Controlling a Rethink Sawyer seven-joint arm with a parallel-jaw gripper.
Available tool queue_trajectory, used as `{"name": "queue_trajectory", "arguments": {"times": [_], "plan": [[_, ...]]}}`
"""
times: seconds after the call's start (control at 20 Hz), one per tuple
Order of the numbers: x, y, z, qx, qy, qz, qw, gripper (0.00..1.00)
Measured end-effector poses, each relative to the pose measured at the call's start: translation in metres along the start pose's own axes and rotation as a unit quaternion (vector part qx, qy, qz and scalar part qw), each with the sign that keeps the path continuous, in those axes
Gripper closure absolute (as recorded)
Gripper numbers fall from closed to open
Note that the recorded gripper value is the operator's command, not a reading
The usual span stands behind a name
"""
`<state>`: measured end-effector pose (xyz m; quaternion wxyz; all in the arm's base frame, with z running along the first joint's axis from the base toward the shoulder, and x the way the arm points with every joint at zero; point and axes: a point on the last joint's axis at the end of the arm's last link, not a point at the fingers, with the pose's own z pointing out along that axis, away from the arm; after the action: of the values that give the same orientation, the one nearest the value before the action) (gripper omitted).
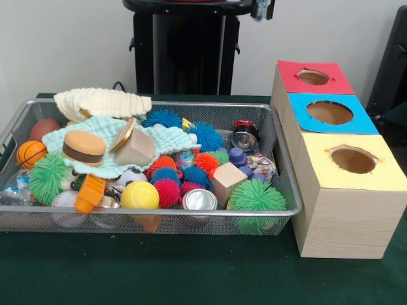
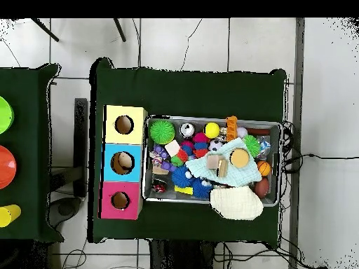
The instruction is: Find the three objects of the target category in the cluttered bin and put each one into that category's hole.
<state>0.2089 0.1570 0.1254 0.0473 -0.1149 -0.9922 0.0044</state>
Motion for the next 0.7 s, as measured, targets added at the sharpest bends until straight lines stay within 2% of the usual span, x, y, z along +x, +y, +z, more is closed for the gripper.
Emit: {"name": "queue_trajectory", "arguments": {"times": [0.2,0.4,0.7], "plan": [[-0.013,-0.006,-0.007,0.003,0.017,0.016,0.9997,1.00],[-0.021,-0.009,-0.011,0.007,0.035,0.020,0.9992,1.00],[-0.041,-0.002,-0.011,0.001,0.023,0.004,0.9997,1.00]]}}
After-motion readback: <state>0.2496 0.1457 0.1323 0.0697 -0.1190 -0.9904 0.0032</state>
